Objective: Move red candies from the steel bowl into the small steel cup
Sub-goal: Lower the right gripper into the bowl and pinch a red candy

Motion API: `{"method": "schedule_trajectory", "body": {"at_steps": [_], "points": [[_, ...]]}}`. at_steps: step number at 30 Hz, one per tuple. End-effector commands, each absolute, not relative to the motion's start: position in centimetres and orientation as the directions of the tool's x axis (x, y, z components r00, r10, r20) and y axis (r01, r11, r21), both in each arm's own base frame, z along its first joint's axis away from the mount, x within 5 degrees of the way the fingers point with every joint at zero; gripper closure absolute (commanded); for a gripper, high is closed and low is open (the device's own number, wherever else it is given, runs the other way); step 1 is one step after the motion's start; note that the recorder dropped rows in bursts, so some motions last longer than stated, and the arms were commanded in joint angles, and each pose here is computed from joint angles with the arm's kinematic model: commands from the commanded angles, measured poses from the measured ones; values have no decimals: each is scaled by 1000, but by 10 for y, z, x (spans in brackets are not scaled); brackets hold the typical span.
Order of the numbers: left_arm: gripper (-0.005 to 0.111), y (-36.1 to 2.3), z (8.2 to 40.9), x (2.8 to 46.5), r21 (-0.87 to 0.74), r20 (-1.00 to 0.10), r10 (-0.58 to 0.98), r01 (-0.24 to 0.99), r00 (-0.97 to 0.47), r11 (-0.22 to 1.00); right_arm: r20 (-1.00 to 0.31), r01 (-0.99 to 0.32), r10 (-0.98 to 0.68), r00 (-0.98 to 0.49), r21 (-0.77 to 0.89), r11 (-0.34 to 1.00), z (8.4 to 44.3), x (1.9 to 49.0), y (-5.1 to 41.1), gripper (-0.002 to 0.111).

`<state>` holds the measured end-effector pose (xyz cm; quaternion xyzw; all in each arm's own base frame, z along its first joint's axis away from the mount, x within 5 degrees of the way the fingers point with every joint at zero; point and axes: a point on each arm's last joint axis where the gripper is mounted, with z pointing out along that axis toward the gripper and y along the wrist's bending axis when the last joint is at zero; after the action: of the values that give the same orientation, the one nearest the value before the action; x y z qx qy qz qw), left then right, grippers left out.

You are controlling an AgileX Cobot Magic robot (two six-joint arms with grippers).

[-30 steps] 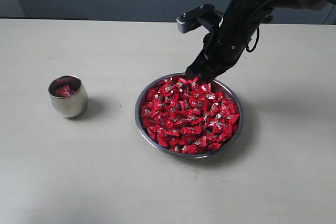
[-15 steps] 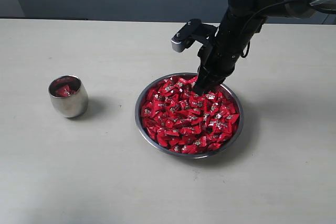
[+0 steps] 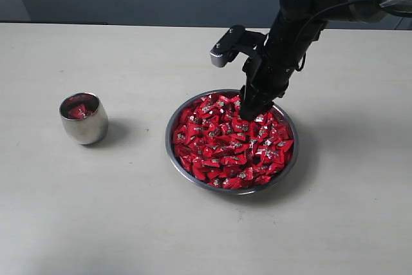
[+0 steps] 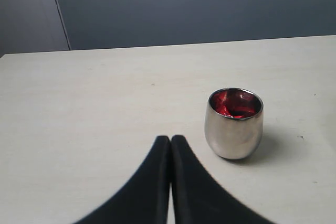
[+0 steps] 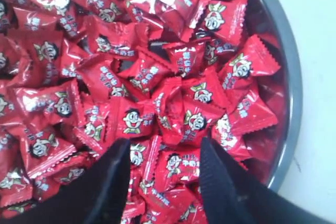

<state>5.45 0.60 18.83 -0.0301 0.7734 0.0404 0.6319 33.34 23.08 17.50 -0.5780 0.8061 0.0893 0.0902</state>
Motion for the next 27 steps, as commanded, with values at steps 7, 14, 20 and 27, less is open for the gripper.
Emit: {"method": "schedule_trajectory", "body": {"at_steps": [7,14,20,27], "points": [[106,6,187,54,23,-980,4,-91,-197,996,-265,-973,-939,-219,-15,231,166,340,232,69],[106,6,187,54,23,-980,4,-91,-197,996,-221,-972,-947,-234,38,231,143,340,233,69],[106,6,187,54,23,-980,4,-91,-197,996,-231,-979,-952,-203,35,200,144,332,246,69],[106,6,187,54,23,-980,4,-91,-197,996,-223,-987,-964,-144,-37,156,143,333,252,75]]}}
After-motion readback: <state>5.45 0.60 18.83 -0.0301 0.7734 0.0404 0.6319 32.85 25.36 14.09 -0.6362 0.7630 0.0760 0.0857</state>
